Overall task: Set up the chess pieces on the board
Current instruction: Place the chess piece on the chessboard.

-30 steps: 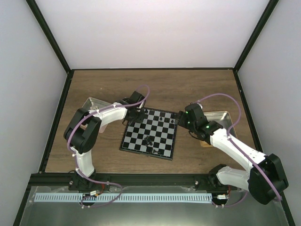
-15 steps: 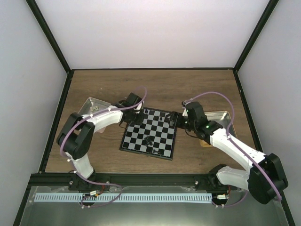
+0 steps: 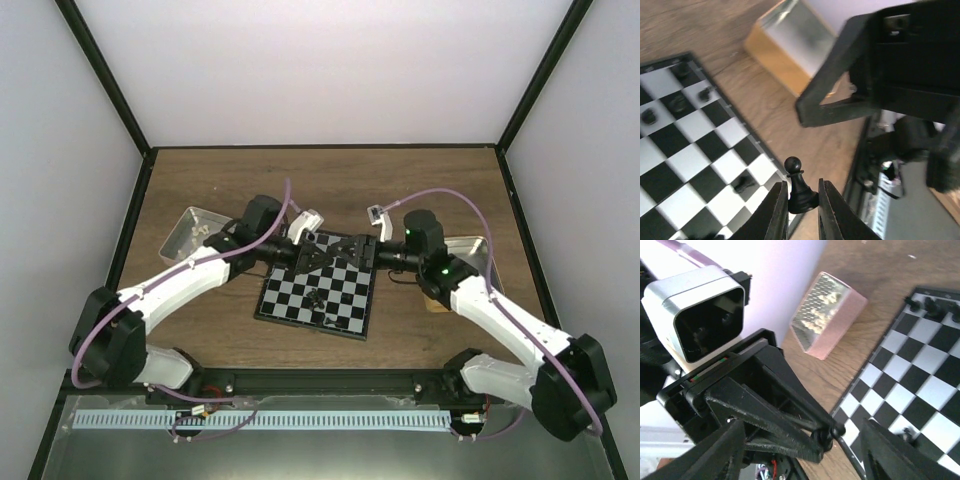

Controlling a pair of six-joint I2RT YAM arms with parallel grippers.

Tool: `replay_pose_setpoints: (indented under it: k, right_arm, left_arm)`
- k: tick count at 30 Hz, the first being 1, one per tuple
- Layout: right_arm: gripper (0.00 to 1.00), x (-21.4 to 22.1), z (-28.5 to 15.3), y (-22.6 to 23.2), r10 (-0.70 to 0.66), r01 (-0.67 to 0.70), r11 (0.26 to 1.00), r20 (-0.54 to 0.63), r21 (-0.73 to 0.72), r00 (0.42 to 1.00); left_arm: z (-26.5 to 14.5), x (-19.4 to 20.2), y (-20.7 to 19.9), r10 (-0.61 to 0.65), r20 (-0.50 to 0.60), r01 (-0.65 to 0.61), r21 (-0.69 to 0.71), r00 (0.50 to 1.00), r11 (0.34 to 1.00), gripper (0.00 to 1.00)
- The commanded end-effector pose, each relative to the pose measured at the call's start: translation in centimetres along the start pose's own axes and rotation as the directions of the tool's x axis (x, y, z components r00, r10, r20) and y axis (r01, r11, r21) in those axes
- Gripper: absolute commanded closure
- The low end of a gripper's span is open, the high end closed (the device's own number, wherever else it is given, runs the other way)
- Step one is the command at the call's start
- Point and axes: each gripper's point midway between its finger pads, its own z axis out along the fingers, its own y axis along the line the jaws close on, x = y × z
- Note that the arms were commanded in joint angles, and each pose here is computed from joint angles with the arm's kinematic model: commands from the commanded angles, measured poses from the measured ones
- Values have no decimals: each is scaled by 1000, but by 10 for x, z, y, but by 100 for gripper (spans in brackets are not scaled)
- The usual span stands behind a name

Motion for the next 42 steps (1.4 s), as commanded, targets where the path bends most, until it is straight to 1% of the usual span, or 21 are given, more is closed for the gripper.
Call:
replay_pose_setpoints:
  k: [1,3,6,10,12,16,19,24,25,27,30,33,36,38,39,40,42]
  right_arm:
    - [39,-14,-18,50,-50,54,986,30,-158,998]
    - [43,-16,-23,57,-61,65,984,29,-165,998]
    - [45,-16,-27,61,-74,79,985,32,-155,997]
    - [54,-11,-31,66,-90,92,980,16,-179,996]
    - [60,-6,-31,71,-96,91,973,-13,-214,995]
    - [70,2,-29,76,-101,82,962,-60,-259,993]
    - [77,3,-29,76,-102,81,961,-66,-264,993]
    - [91,4,-30,77,-97,74,960,-70,-269,993]
    - [95,3,-29,77,-96,74,961,-68,-267,993]
    - [99,1,-27,73,-90,73,966,-58,-248,994]
    - [99,-5,-22,61,-73,65,980,-40,-187,996]
    - [99,-15,-13,43,-68,67,993,-8,-97,998]
    - [99,-31,-3,16,-78,76,996,38,48,996]
    - [99,-42,5,-4,-107,96,984,69,150,992]
    - [99,-47,9,-13,-130,111,973,83,204,988]
    - [99,-50,14,-22,-156,129,958,89,258,984]
    - [99,-57,25,-37,-210,167,920,87,356,974]
  left_arm:
    - [-21,-12,-57,143,75,-157,238,987,958,83]
    - [-30,-16,-71,178,111,-203,284,978,937,83]
    - [-38,-22,-85,211,146,-248,322,966,913,83]
    - [-40,-25,-90,219,155,-260,343,963,903,83]
    - [-40,-26,-90,218,156,-260,344,963,902,83]
    - [-41,-30,-91,221,165,-266,336,961,904,83]
    - [-41,-31,-89,219,170,-264,316,961,911,83]
    - [-38,-33,-81,205,170,-247,281,964,927,83]
    - [-37,-34,-79,200,169,-241,274,965,931,82]
    - [-36,-35,-75,186,169,-225,253,968,941,75]
    - [-33,-36,-63,161,161,-191,195,974,962,61]
    - [-32,-36,-43,131,163,-148,95,978,984,44]
    - [-41,-39,-14,90,207,-81,-52,974,995,37]
    - [-55,-43,7,65,262,-20,-169,963,985,36]
    - [-64,-47,18,58,297,15,-237,953,971,36]
    - [-77,-50,33,59,342,60,-327,938,943,35]
    - [-98,-53,44,70,400,115,-421,914,900,35]
